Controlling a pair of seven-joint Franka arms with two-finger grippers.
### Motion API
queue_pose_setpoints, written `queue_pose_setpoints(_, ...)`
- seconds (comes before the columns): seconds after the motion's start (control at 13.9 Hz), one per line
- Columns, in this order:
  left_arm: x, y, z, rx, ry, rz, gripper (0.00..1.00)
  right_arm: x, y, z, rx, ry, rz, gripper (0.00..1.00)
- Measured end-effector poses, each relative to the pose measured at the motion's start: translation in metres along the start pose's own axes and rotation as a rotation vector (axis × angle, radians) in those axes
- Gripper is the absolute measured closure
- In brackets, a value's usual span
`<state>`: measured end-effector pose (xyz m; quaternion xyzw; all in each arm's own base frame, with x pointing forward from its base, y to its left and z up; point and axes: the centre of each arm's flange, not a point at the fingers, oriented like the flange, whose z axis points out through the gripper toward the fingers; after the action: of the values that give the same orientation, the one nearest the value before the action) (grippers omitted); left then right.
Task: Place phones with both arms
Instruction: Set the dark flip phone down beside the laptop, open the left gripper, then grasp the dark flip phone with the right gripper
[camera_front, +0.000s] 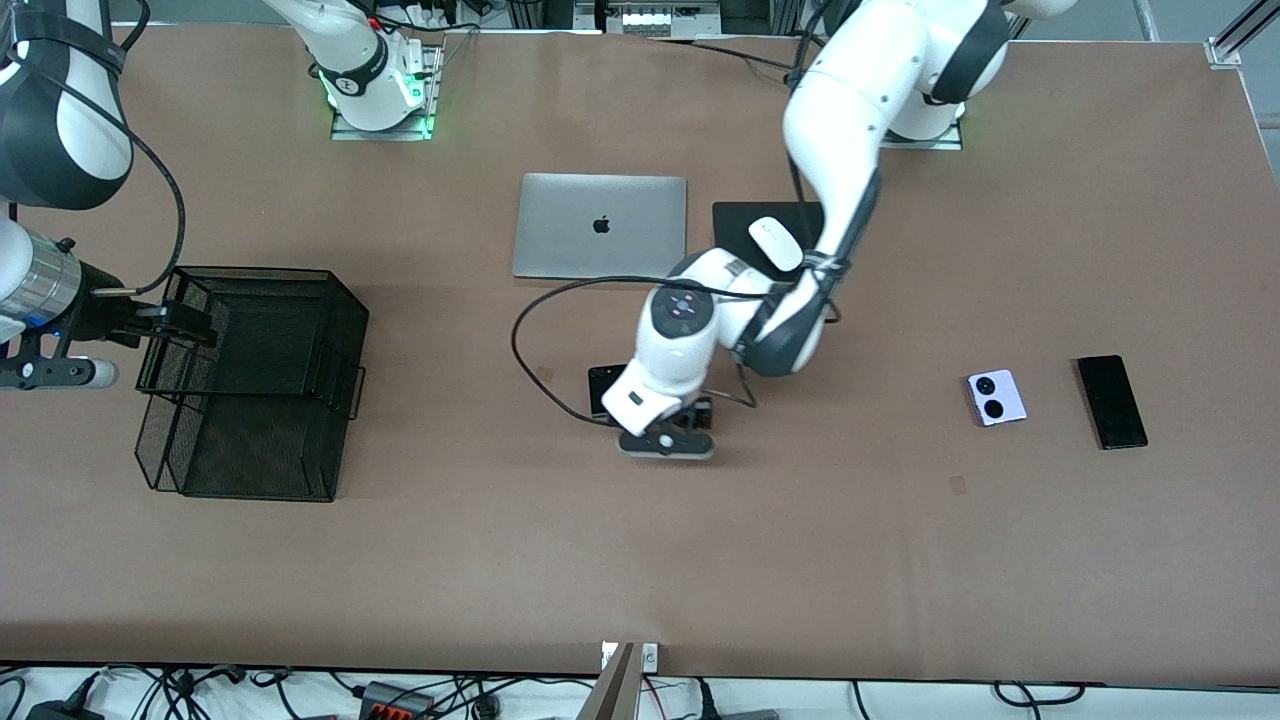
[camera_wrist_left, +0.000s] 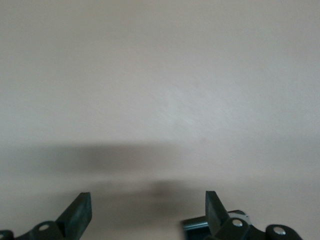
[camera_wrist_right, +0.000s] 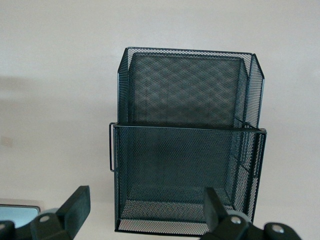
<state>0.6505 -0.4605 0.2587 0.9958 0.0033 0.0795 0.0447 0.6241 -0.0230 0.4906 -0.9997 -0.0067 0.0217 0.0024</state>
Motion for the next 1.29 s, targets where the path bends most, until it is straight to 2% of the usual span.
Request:
queue_pose_setpoints(0.29,0.034,-0.048,-0.078,0.017,-0.068,0.011,0.0,0.001,-0.01,-0.001,0.004,0.009,-0.016,0.0)
queue_pose_setpoints(0.43,0.046,-0.067,-0.114,0.019,-0.069,-0.012,0.0,0.003,-0.034,0.003,0.019,0.006,-0.052,0.0)
queue_pose_setpoints(0.65,0.062,-0.117,-0.168,0.045,-0.112,-0.012,0.0,0.006,-0.093,0.02,0.103,-0.014,-0.111,0.0)
queue_pose_setpoints(0.72,0.066,-0.134,-0.182,0.053,-0.128,-0.009,0.0,0.008,-0.109,0.026,0.114,-0.016,-0.131,0.0)
queue_pose_setpoints(0.93,0.076,-0.182,-0.204,0.074,-0.172,0.016,0.0,0.012,-0.172,0.053,0.115,-0.002,-0.219,0.0)
queue_pose_setpoints(1.29,0.102,-0.33,-0.214,0.062,-0.267,0.158,0.0,0.0,-0.301,0.11,0.114,0.04,-0.383,0.0)
